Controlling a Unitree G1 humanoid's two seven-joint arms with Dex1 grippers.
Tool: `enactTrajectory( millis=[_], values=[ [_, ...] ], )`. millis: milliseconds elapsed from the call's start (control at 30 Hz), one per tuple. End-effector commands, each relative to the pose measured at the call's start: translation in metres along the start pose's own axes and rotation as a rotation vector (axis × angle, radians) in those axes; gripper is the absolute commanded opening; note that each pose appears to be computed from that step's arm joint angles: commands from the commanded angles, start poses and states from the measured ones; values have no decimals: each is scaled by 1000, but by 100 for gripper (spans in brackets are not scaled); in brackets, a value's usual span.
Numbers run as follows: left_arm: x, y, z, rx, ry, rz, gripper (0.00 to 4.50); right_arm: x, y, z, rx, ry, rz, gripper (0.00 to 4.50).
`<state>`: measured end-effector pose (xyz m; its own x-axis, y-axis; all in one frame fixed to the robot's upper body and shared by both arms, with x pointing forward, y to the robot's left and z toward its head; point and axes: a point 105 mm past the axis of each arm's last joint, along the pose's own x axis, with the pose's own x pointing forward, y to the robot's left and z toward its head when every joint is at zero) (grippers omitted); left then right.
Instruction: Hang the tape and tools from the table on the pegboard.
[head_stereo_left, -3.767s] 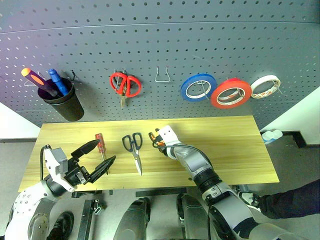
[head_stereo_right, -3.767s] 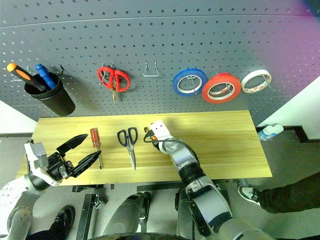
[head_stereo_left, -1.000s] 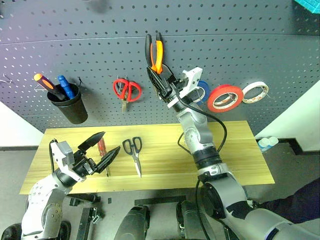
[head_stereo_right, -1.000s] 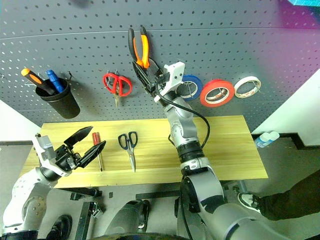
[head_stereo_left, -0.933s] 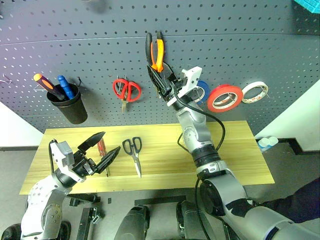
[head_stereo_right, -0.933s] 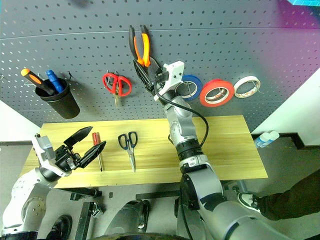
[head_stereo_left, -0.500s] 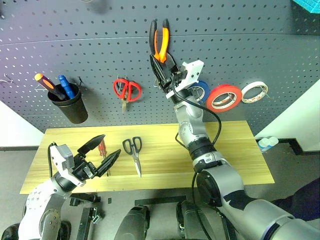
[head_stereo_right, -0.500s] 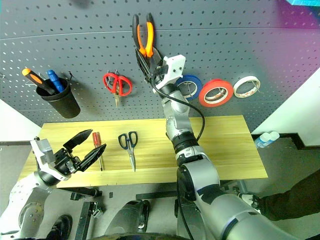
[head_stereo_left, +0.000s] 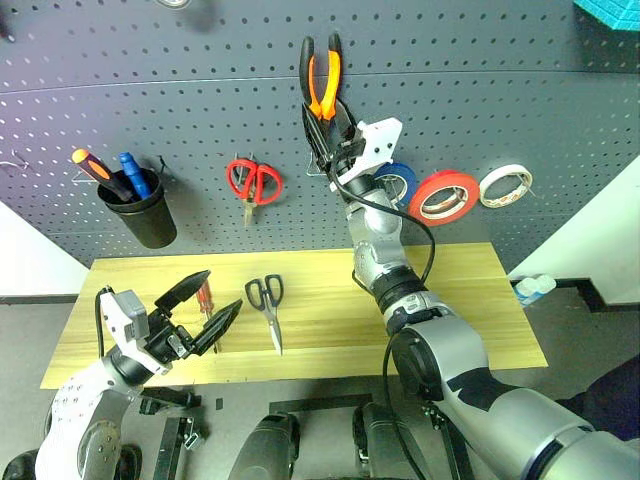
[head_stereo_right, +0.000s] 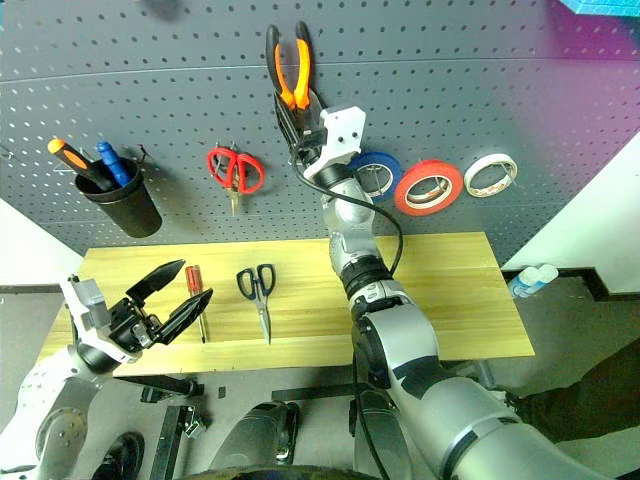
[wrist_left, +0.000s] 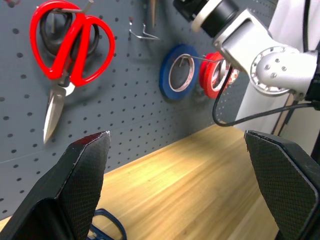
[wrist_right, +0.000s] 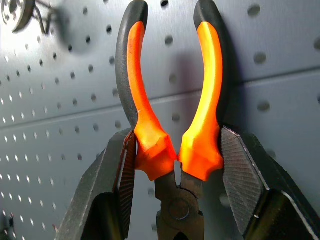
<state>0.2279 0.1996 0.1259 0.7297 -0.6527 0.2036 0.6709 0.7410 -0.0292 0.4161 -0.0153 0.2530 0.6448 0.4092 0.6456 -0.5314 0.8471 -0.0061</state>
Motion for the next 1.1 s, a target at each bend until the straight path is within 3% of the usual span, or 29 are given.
enactTrajectory(
  millis=[33, 767, 1100],
  values=[
    [0, -4, 10, 20, -23, -13, 450, 8, 2, 8, -24, -31, -4, 209],
    [-6, -8, 7, 0, -17, 3, 450, 20, -1, 21, -27, -61, 3, 209],
    [-9, -11, 7, -2, -9, 5, 450, -8, 4, -21, -67, 81, 9, 209]
  ],
)
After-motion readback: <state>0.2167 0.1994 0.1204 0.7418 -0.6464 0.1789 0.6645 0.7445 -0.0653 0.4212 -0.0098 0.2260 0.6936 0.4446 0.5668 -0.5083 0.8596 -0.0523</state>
